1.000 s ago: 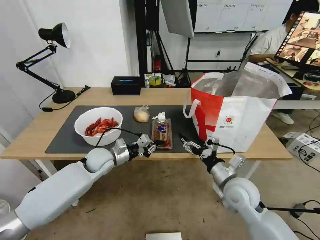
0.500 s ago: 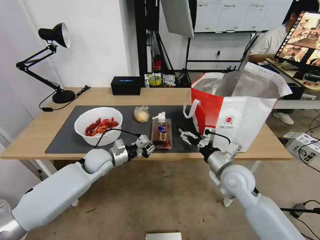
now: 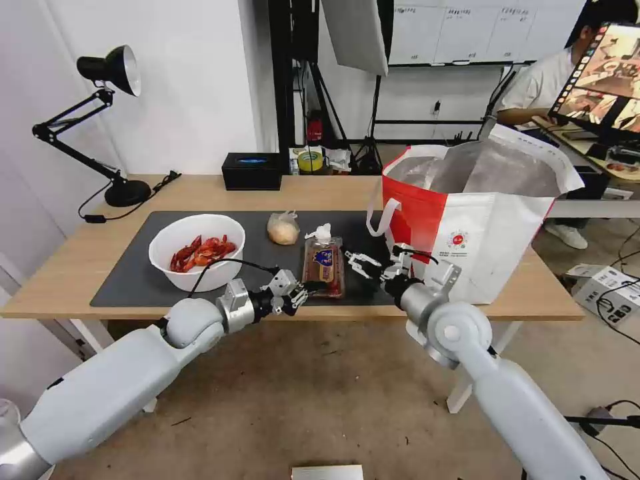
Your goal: Pick up the trash from the table and place it into the takeout bag.
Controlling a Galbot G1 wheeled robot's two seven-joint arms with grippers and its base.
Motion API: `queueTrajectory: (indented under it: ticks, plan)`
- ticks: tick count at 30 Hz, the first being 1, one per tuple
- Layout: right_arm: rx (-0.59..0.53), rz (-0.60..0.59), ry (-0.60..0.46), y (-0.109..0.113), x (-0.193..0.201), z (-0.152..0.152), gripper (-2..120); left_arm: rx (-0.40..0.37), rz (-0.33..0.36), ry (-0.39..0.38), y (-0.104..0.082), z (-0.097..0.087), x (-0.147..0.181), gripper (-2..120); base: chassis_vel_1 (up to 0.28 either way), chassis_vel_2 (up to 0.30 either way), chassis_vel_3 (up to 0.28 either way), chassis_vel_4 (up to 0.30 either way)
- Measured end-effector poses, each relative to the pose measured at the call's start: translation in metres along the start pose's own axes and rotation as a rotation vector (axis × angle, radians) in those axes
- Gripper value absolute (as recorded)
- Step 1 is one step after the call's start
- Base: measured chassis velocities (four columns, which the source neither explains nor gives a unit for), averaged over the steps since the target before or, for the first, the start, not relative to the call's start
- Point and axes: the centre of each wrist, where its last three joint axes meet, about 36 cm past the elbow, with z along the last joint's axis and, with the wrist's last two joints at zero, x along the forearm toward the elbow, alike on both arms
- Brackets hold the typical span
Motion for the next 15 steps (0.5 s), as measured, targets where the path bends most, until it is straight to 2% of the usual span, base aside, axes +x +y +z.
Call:
queueTrajectory:
  ticks: [15]
  plan:
    - [-0.047,-0.017,0.122,0.006,-0.031,-0.021,100,0.004,-0.009,-0.008,0.0,0.0,0.003,0,0.0,0.0,0.0,0.0]
